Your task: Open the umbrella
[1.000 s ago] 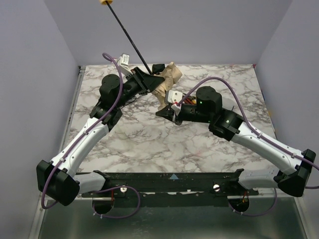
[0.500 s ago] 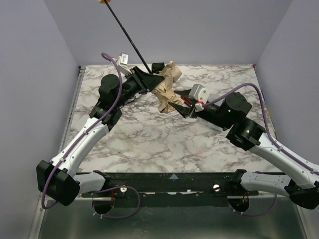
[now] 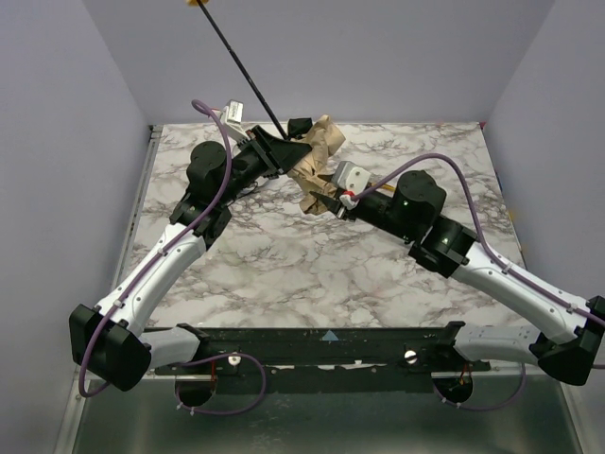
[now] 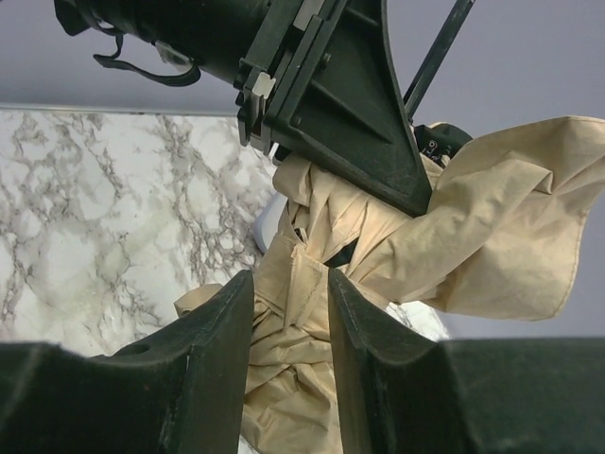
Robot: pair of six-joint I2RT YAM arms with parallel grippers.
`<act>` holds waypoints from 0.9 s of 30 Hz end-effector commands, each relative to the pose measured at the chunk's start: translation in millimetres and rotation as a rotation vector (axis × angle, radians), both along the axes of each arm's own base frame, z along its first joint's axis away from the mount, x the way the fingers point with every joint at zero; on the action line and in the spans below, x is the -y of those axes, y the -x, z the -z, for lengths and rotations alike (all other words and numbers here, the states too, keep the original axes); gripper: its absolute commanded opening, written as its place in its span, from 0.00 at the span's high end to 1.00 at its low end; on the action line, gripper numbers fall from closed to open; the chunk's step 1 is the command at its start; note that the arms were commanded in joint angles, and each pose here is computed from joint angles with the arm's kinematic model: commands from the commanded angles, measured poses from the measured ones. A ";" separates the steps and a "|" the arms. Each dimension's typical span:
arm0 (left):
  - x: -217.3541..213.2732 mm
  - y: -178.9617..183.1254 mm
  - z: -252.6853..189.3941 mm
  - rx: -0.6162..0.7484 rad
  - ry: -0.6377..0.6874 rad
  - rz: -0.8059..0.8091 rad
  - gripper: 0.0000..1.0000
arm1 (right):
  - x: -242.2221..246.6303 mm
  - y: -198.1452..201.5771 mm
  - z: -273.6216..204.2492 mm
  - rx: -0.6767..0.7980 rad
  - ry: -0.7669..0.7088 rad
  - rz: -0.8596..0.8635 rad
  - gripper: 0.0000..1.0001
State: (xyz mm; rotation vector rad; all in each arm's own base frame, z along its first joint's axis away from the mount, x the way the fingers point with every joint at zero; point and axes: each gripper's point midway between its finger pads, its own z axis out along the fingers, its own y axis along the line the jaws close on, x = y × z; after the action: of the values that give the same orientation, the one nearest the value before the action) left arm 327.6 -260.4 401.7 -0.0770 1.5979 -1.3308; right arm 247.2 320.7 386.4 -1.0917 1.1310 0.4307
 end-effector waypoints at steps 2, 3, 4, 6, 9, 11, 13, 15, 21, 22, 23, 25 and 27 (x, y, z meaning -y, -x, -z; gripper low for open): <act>0.5 15.5 -33.9 0.089 0.061 0.036 1.00 | -8.5 -4.2 12.5 0.013 0.028 -0.008 0.64; 0.5 15.6 -34.6 0.091 0.061 0.037 1.00 | -10.1 -4.7 15.9 0.008 0.034 -0.011 0.66; 0.5 15.1 -34.7 0.091 0.060 0.036 1.00 | -10.6 -5.9 18.6 0.008 0.042 -0.009 0.67; 0.8 15.0 -35.7 0.091 0.063 0.036 1.00 | -11.9 -8.6 24.1 0.004 0.059 -0.003 0.70; 1.6 15.6 -35.2 0.091 0.062 0.039 1.00 | -11.6 -12.1 30.0 0.009 0.077 0.010 0.72; 1.7 15.4 -35.3 0.090 0.061 0.036 1.00 | -12.6 -13.6 33.7 0.019 0.094 0.010 0.76; 2.1 15.0 -35.1 0.086 0.060 0.030 1.00 | -14.7 -14.5 38.5 0.038 0.124 0.004 0.80; 2.1 12.4 -32.6 0.070 0.055 0.017 1.00 | -18.9 -13.0 43.7 0.060 0.157 -0.005 0.90; 1.5 6.0 -31.7 0.046 0.058 -0.007 1.00 | -23.9 -11.6 67.0 0.046 0.247 -0.005 1.00; 1.7 6.0 -31.4 0.044 0.060 -0.006 1.00 | -24.7 -10.0 67.5 0.040 0.247 -0.015 1.00; 1.6 5.5 -31.9 0.045 0.060 -0.008 1.00 | -25.3 -7.7 67.9 0.031 0.244 -0.025 1.00; 1.2 3.9 -31.3 0.044 0.057 -0.014 1.00 | -28.4 1.0 70.6 -0.011 0.232 -0.066 1.00; 0.7 1.9 -31.2 0.043 0.056 -0.022 1.00 | -32.2 14.2 74.4 -0.068 0.216 -0.126 1.00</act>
State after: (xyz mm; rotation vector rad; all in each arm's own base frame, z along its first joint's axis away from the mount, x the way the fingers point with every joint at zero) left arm 333.4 -258.4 377.5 -0.1245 1.6892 -1.2748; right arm 261.5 339.1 350.6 -1.2315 1.1152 0.2883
